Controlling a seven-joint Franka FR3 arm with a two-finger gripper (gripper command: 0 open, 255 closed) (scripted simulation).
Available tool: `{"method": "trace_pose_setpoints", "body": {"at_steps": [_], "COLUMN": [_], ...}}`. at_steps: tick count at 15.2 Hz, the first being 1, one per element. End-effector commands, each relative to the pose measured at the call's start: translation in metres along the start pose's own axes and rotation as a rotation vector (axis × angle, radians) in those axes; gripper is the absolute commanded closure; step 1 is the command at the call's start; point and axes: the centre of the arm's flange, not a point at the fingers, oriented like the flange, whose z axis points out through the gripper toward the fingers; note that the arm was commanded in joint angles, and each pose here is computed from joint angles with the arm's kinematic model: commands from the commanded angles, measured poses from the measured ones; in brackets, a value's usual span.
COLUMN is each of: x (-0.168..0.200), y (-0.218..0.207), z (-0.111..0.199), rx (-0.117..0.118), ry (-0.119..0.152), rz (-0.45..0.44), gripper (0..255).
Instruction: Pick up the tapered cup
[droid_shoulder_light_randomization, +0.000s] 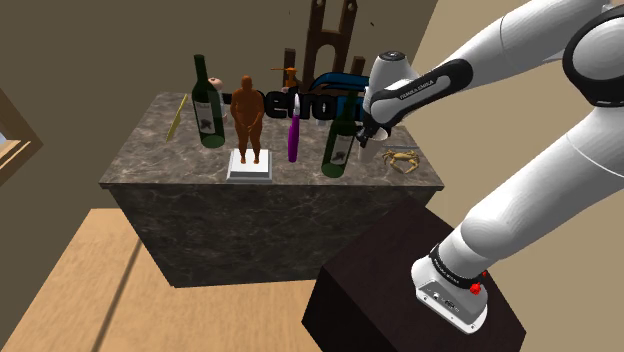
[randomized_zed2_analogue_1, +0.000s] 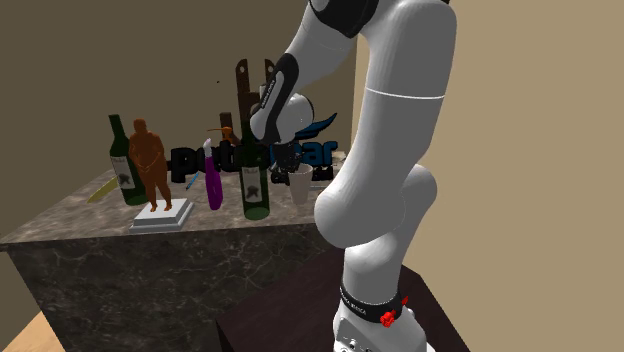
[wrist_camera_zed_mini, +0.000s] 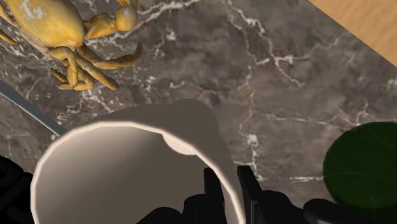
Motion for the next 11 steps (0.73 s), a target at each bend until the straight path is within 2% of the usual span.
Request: {"method": "trace_pose_setpoints", "body": {"at_steps": [1,5,11], "x": [0.000,0.000,0.002], "y": [0.000,0.000,0.006], "z": [0.000,0.000,-0.031], "rx": [0.000,0.000,0.000], "ry": [-0.001,-0.001,-0.001], "rz": [0.000,0.000,0.000], "gripper": [255,255,255]}}
